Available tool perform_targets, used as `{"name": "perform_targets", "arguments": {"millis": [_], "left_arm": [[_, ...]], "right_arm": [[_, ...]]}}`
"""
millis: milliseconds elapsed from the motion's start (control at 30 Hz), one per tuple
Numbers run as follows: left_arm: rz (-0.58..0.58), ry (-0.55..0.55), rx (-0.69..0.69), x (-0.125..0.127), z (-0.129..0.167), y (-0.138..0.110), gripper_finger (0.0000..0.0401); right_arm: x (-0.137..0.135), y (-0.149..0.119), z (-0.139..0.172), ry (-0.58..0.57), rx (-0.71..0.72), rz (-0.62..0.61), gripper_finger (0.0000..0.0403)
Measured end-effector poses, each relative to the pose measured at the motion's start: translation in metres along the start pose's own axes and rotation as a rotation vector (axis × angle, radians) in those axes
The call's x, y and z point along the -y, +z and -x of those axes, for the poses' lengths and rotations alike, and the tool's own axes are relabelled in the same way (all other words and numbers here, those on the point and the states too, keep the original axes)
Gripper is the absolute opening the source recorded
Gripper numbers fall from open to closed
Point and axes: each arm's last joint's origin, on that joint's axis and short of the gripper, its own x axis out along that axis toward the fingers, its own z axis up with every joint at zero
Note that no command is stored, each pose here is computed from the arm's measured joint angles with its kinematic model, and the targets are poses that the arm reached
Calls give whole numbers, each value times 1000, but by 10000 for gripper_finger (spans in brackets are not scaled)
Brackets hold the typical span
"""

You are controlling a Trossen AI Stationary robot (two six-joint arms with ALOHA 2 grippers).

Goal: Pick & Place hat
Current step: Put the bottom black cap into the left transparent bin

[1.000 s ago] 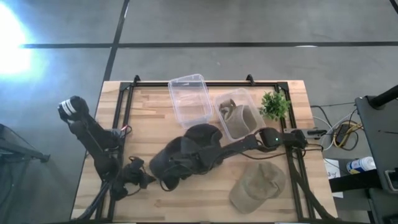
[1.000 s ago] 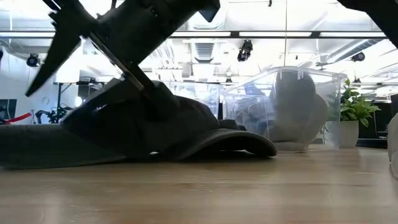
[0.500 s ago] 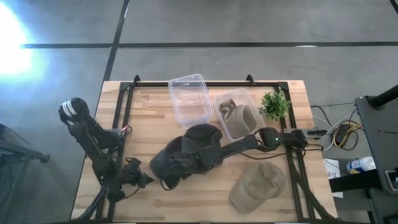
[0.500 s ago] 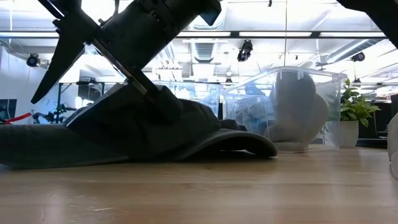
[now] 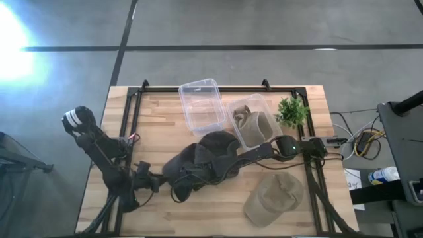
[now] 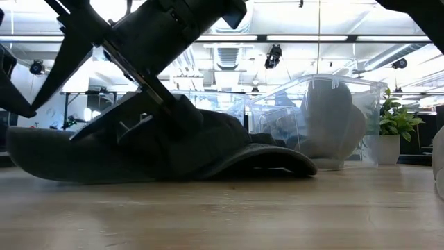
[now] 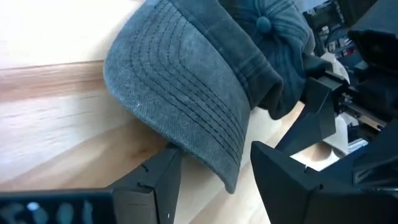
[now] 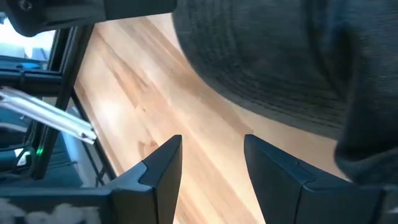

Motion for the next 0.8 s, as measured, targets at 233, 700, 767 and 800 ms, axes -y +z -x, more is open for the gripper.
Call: {"name": "perform_targets", "arguments": {"millis": [233, 700, 767, 800], "left_arm": [[-27, -42, 72, -2, -8, -6, 186], [-49, -68, 166, -17, -29, -23, 186], [-47, -93, 198, -17, -30, -23, 186], [-45, -109, 216, -17, -30, -23, 186]], "right_arm": [[-7, 2, -1, 98, 9, 19, 168], [-26, 7, 16, 149, 22, 108, 163], [-34, 10, 27, 129, 39, 131, 160], [-36, 11, 31, 102, 45, 139, 158]]}}
